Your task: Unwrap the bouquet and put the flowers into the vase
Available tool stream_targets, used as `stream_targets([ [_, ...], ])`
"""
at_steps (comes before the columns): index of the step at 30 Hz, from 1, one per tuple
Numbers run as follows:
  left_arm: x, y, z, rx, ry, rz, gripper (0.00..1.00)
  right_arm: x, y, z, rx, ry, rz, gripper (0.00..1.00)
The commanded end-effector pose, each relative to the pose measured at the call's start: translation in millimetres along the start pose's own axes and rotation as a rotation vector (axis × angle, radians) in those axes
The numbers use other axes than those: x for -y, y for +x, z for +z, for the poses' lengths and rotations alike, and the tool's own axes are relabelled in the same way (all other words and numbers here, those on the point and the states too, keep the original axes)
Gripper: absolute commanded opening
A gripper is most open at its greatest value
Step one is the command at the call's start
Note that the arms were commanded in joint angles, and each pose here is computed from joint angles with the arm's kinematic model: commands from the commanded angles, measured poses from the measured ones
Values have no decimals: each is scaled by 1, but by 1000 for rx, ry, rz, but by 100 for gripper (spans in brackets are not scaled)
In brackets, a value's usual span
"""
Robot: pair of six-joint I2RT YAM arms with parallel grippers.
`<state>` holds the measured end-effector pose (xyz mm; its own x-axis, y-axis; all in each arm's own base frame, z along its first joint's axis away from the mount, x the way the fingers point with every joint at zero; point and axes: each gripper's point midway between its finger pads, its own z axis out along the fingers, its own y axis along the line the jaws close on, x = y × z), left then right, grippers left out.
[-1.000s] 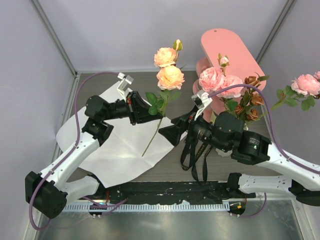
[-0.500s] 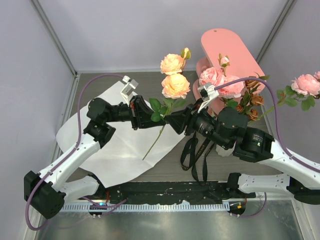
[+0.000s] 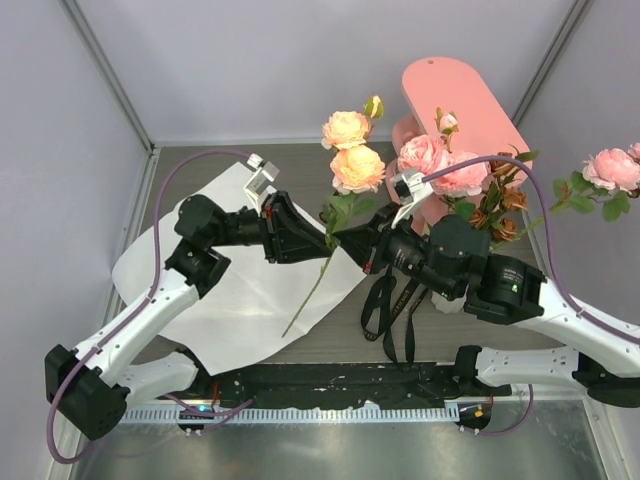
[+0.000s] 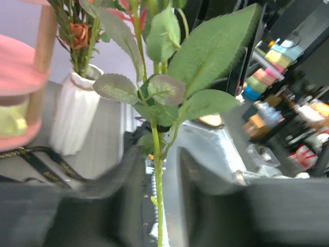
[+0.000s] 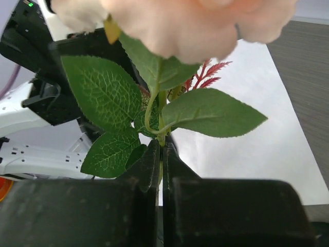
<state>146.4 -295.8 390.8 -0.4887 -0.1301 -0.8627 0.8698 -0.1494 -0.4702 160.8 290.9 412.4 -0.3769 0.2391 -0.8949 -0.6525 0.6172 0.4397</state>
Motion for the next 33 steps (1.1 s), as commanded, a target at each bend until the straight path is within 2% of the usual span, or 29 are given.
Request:
stream_targets([
  [1,17,-10,-3,-13,-7,105,51,3,-39,-28,95,15,-12,1],
  [4,17,-10,-4,-13,-19,121,69,-2,-56,-52,123,-40,-59,1],
  [7,17,-10,-5,-17,-25,128,81,-13,-69,-78,128,-128,-128,1],
  [11,11,-8,-4,-23,-38,116,84,-11,-81,-110,98,-150,-199,1],
  [15,7,-7,-3,-25,-44,109,84,2,-112,-150,152,-106,-235,1],
  [22,-2,-4,-3,-31,-74,102,84,68,-130,-200,145,186,-331,1],
  [26,-7,-2,-2,-38,-80,91,85,115,-128,-217,105,439,-407,1],
  [30,-10,-1,-1,-40,-86,82,85,142,-123,-221,64,617,-484,1],
  [33,-12,0,-1,-43,-88,77,84,151,-135,-231,111,695,-478,1],
])
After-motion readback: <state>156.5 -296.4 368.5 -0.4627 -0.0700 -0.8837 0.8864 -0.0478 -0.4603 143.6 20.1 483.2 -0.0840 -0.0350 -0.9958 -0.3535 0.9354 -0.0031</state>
